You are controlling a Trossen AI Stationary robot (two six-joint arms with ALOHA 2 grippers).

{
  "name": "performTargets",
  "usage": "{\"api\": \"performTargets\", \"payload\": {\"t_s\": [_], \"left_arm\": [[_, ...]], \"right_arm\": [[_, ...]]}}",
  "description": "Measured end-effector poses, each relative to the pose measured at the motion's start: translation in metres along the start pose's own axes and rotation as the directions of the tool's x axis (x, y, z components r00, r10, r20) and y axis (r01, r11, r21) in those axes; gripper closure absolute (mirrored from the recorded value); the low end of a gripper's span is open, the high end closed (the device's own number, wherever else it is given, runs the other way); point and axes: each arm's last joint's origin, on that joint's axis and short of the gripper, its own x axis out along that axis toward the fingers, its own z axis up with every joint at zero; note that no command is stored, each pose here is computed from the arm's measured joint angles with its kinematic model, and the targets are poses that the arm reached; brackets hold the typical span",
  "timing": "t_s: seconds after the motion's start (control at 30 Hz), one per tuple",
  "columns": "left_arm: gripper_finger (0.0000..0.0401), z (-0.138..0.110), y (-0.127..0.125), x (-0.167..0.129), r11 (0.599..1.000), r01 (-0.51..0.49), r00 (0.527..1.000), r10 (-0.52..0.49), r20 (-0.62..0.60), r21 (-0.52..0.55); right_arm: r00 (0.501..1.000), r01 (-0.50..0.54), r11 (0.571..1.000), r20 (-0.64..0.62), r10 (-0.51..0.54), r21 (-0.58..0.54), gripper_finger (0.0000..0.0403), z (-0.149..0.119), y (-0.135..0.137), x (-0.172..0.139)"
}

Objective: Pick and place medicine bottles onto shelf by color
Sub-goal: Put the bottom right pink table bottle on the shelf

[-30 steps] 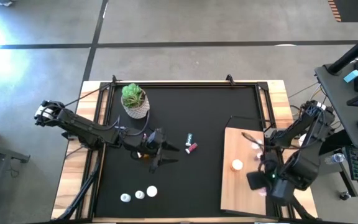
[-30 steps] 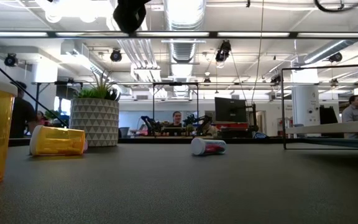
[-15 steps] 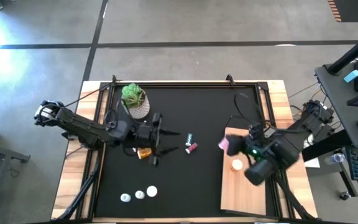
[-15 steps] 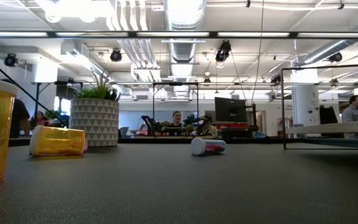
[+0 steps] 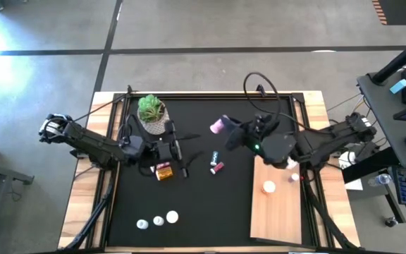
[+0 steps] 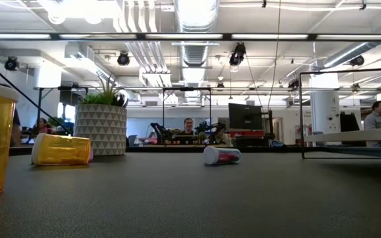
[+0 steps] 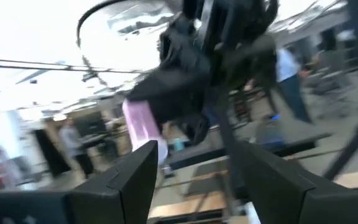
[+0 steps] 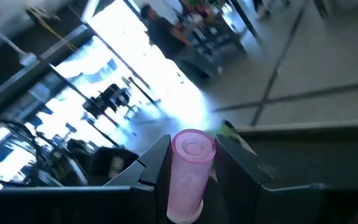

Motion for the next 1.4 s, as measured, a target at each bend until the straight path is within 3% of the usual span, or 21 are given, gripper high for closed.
{"api": "performTargets", "payload": {"t_s": [0.3, 0.6, 0.93, 1.1, 1.4], "left_arm": [[0.0194, 0.005, 0.019, 0.007, 0.983, -0.16, 0.985, 0.153, 0.084, 0.091], [0.0194, -0.011, 0.023, 0.022, 0.972, -0.213, 0.976, 0.208, 0.065, 0.103], [0.0197, -0.01, 0.018, 0.041, 0.964, -0.25, 0.967, 0.244, 0.075, 0.09], [0.0234, -0.007, 0.024, 0.039, 0.935, -0.346, 0.938, 0.344, 0.029, 0.079], [0.0315, -0.002, 0.027, 0.036, 0.937, -0.34, 0.941, 0.338, 0.03, 0.082]], "right_arm": [[0.997, -0.012, 0.999, 0.072, 0.01, 0.03, 0.0303, -0.01, 0.005, 0.026], [0.992, -0.071, 0.997, 0.105, 0.068, 0.028, 0.0303, -0.01, 0.014, 0.029], [0.992, -0.075, 0.997, 0.101, 0.074, 0.01, 0.0303, -0.009, 0.015, 0.029], [0.992, -0.077, 0.997, 0.102, 0.078, -0.005, 0.0303, -0.006, 0.015, 0.027], [0.991, -0.08, 0.997, 0.102, 0.081, -0.01, 0.0303, -0.003, 0.015, 0.026]]}}
